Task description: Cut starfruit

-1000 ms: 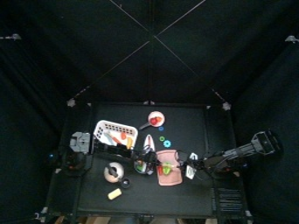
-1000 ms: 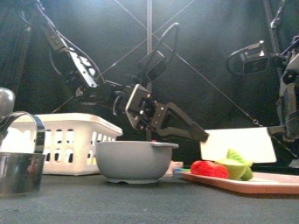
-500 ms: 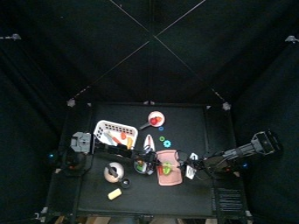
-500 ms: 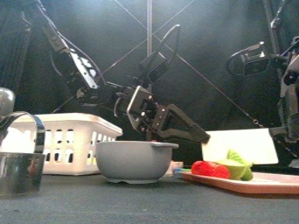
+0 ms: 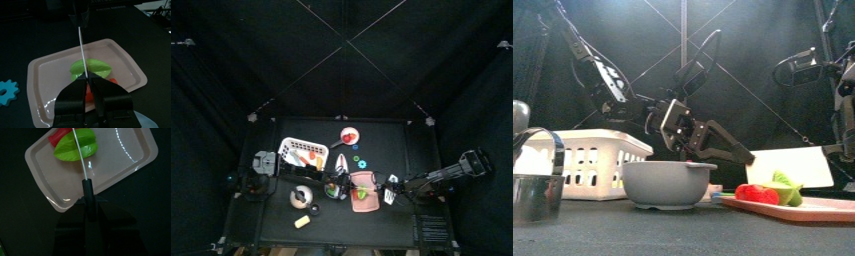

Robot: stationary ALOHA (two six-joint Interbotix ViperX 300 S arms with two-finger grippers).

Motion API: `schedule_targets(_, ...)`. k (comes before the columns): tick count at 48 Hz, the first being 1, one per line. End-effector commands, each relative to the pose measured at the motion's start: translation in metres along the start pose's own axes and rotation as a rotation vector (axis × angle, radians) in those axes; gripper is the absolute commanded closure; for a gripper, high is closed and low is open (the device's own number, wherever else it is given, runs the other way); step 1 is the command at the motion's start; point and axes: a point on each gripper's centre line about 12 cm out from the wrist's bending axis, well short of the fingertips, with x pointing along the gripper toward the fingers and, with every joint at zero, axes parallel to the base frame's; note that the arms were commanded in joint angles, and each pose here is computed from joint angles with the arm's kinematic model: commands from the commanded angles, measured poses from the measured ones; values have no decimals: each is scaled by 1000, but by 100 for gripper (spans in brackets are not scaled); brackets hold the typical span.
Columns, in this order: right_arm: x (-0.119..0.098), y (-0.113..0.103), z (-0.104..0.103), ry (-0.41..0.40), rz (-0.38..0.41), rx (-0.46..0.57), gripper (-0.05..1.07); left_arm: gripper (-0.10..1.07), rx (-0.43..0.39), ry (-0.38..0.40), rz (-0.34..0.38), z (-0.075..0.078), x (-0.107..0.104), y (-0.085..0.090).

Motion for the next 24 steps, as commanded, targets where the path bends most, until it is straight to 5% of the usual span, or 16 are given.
schedule_targets(1,1,1,1,-2,4,7,62,47,5,-6,-5,3,0,-3)
schedule_targets(24,8,-1,-3,18,-6,3,62,47,4,-3,-6,2,0,-3)
